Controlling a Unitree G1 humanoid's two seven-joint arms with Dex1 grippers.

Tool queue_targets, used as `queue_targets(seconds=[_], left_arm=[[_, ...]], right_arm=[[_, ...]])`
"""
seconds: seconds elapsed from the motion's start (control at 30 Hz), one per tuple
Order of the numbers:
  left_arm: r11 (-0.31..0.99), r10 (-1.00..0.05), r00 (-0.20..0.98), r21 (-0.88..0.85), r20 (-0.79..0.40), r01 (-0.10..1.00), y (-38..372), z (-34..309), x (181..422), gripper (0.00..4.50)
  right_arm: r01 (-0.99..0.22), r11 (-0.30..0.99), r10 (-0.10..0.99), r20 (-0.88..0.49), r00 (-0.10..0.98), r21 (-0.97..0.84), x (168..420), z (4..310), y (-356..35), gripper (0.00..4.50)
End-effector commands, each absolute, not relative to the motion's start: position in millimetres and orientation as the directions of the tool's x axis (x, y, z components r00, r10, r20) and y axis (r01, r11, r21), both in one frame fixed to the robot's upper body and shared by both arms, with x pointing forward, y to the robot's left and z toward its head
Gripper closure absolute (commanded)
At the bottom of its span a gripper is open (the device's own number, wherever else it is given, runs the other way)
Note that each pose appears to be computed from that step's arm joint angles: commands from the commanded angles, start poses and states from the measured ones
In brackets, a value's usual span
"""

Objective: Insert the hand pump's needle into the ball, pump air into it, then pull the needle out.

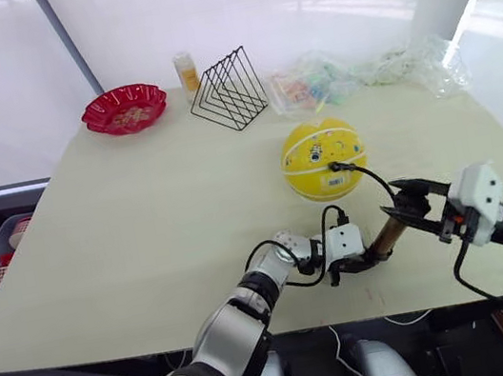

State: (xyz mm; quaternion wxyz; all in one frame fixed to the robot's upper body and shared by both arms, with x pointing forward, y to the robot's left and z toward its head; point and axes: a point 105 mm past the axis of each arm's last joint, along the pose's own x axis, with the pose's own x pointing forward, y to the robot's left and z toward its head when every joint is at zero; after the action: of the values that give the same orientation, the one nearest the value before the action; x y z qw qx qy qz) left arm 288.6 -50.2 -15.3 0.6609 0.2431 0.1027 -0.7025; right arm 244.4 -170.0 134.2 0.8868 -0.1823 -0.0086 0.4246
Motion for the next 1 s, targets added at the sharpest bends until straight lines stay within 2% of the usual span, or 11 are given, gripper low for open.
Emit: queue_targets(seconds=[0.03, 0.27, 0.33, 0.4, 0.53, 0.57, 0.67, 0.73, 1.0], left_arm=[[-0.147, -0.788, -0.084, 0.054, -0.609, 0.988, -26.5, -54.6, 268.2, 3.5], [-0.118, -0.815, -0.078, 0.032, -0.574, 0.993, -30.2, -46.4, 273.1, 3.5], [-0.105, -0.831, -0.072, 0.028, -0.551, 0.994, -32.5, -42.4, 274.8, 2.57], [-0.101, -0.849, -0.068, 0.035, -0.524, 0.994, -34.7, -37.1, 276.5, 2.06], [-0.11, -0.871, -0.073, 0.048, -0.485, 0.993, -36.1, -29.4, 277.8, 0.24], [-0.119, -0.878, -0.082, 0.051, -0.471, 0.992, -36.4, -26.6, 277.5, 0.0], [-0.128, -0.887, -0.09, 0.054, -0.453, 0.99, -36.7, -23.2, 277.1, 0.0], [-0.126, -0.923, -0.093, 0.066, -0.375, 0.99, -34.2, -5.3, 283.6, 0.0], [-0.178, -0.957, -0.145, 0.115, -0.251, 0.977, 2.7, 33.7, 288.7, 0.0]], right_arm=[[-0.783, 0.585, 0.722, -0.304, 0.622, -0.212, 237.2, 83.3, -176.5, 2.93], [-0.776, 0.594, 0.726, -0.274, 0.63, -0.211, 239.8, 88.3, -174.0, 2.93], [-0.776, 0.595, 0.727, -0.272, 0.631, -0.211, 240.2, 88.9, -173.7, 2.93], [-0.775, 0.595, 0.729, -0.265, 0.631, -0.21, 240.8, 90.4, -173.1, 2.93], [-0.775, 0.595, 0.73, -0.259, 0.632, -0.213, 241.9, 92.5, -173.0, 2.93], [-0.774, 0.596, 0.731, -0.256, 0.633, -0.213, 242.2, 93.2, -173.0, 2.93], [-0.773, 0.597, 0.731, -0.252, 0.634, -0.213, 242.3, 94.0, -172.9, 2.93], [-0.775, 0.595, 0.733, -0.251, 0.632, -0.215, 242.4, 94.9, -172.9, 2.93], [-0.77, 0.593, 0.741, -0.215, 0.637, -0.236, 245.3, 104.1, -170.8, 2.93]])
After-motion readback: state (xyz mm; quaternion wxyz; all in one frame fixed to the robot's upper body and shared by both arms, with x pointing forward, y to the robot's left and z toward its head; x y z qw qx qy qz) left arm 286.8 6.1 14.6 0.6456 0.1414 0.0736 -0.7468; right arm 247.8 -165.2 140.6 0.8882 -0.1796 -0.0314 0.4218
